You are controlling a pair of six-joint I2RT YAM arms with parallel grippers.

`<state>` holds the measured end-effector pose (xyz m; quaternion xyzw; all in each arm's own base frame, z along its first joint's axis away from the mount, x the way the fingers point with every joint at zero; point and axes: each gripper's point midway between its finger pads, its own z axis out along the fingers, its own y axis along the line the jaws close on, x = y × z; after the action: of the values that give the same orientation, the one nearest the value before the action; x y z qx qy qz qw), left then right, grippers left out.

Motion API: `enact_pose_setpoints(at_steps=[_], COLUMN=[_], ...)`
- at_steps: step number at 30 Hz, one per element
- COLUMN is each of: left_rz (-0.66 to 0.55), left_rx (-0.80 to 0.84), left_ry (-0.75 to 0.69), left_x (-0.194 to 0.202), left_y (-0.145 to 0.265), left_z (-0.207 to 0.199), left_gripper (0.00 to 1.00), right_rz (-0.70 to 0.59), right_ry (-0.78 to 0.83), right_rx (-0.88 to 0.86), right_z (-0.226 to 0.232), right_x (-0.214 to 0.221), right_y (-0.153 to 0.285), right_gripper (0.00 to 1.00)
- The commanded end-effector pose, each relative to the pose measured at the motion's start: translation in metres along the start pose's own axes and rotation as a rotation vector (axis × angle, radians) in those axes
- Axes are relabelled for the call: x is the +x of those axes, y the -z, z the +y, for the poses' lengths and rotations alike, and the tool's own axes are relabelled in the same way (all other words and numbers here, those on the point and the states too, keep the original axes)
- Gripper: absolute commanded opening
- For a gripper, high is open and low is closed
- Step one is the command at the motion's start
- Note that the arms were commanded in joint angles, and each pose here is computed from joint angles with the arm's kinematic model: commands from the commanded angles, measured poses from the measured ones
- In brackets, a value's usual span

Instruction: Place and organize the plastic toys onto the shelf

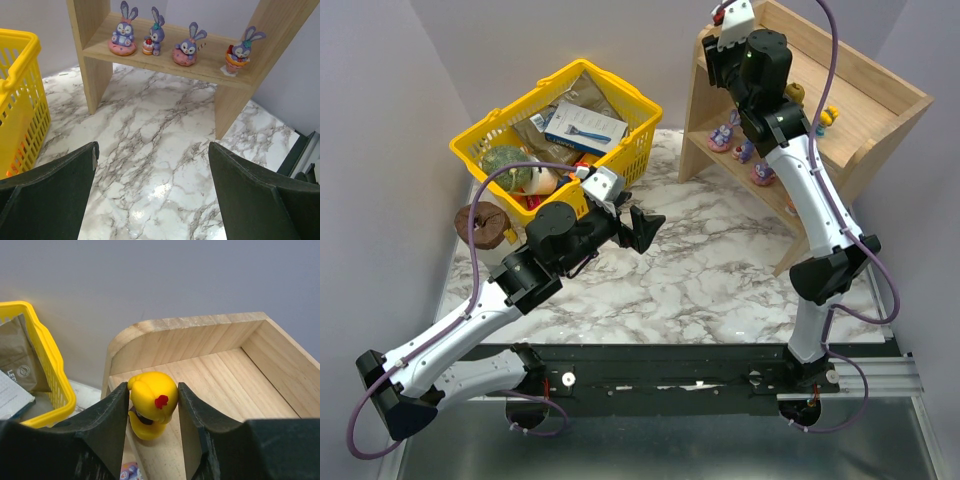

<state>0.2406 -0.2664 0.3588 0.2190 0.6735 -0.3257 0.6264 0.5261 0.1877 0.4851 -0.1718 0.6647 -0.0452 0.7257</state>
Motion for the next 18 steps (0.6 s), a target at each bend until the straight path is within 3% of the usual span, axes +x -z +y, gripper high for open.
enact_pose_setpoints(at_steps=[1, 18], left_rz=[-0.002, -0.002], left_rx=[-0.024, -0.019], left_ry=[-0.008, -0.004], left_x=[0.0, -0.001], left_y=[0.004, 0.004], left_z=[0.005, 0.004], left_gripper=[0.99, 0.99], right_rz=[0.086, 0.047], right_ry=[0.017, -0.02], right_rx=[0.011, 0.056], right_z=[0.005, -0.006], right_x=[0.026, 0.01], right_y=[-0.002, -0.002], right_gripper=[0.55, 0.67])
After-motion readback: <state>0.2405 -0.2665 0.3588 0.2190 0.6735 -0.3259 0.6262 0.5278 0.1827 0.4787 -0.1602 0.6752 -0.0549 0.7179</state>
